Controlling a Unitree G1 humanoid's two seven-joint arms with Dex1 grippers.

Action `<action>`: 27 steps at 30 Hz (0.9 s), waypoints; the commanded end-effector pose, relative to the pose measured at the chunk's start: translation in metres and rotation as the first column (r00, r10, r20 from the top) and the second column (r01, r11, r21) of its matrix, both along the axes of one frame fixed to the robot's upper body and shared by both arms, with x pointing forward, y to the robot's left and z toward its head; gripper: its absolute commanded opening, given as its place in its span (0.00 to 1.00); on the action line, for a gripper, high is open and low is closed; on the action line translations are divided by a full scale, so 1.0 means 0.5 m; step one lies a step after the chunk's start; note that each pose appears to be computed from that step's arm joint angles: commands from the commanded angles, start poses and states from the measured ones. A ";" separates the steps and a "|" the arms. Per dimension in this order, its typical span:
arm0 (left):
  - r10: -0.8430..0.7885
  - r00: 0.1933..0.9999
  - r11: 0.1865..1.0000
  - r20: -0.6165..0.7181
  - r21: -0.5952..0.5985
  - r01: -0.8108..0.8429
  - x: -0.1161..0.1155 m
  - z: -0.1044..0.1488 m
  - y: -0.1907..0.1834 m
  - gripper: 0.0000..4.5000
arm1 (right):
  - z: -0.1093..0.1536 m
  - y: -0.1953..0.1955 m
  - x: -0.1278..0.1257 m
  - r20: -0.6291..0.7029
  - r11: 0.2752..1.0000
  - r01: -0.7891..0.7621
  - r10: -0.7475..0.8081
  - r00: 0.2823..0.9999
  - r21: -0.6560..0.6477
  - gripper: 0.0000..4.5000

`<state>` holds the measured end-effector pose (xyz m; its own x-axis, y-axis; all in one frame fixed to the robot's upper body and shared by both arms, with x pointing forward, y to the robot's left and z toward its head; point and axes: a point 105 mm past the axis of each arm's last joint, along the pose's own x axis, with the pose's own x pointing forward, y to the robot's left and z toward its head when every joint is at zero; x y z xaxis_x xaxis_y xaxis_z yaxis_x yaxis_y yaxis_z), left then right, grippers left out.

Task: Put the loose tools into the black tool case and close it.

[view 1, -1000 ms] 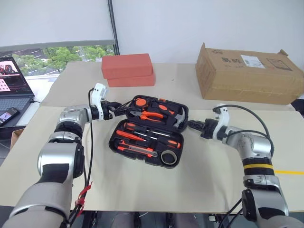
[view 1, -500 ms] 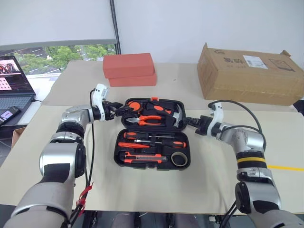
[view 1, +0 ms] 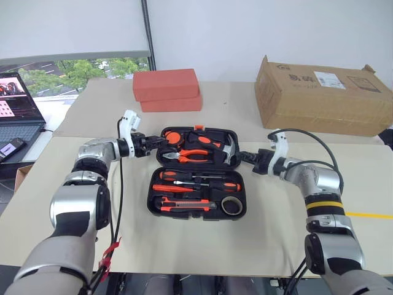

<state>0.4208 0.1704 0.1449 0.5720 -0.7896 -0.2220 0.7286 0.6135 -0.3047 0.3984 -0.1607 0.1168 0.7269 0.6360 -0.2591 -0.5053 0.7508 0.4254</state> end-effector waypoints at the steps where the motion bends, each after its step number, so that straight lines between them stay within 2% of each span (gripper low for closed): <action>1: -0.021 1.000 0.999 -0.003 0.042 0.021 -0.007 0.001 0.013 0.01 | 0.024 0.003 0.005 0.058 1.000 -0.011 0.011 0.998 -0.007 0.00; 6: 0.025 0.999 0.999 0.038 0.045 -0.026 0.002 0.010 0.025 0.01 | 0.023 0.005 0.004 0.061 1.000 -0.010 0.010 0.998 -0.005 0.00; 8: 0.023 0.997 1.000 0.067 -0.003 -0.023 0.003 0.035 0.031 0.01 | 0.020 0.004 0.002 0.060 1.000 -0.009 0.009 0.998 -0.007 0.00; 11: 0.020 0.997 1.000 0.078 0.017 -0.021 0.000 0.040 0.042 0.18 | 0.019 0.002 0.000 0.061 1.000 -0.007 0.008 0.998 -0.009 0.00; 16: 0.062 0.998 0.994 -0.007 0.087 -0.061 -0.006 -0.004 0.059 0.59 | 0.014 0.004 -0.003 0.060 1.000 -0.011 0.012 0.998 -0.009 0.00; 25: 0.064 0.996 0.993 -0.060 0.102 -0.058 0.002 -0.035 0.015 0.59 | 0.016 0.011 -0.004 0.066 1.000 -0.022 0.022 0.998 -0.008 0.00; 26: 0.077 0.995 0.993 -0.059 0.098 -0.070 0.005 -0.035 0.014 0.48 | 0.017 0.011 -0.004 0.067 1.000 -0.021 0.022 0.998 -0.008 0.00; 27: 0.083 0.995 0.993 -0.058 0.095 -0.077 0.006 -0.033 0.015 0.44 | 0.017 0.011 -0.004 0.068 1.000 -0.021 0.022 0.997 -0.009 0.00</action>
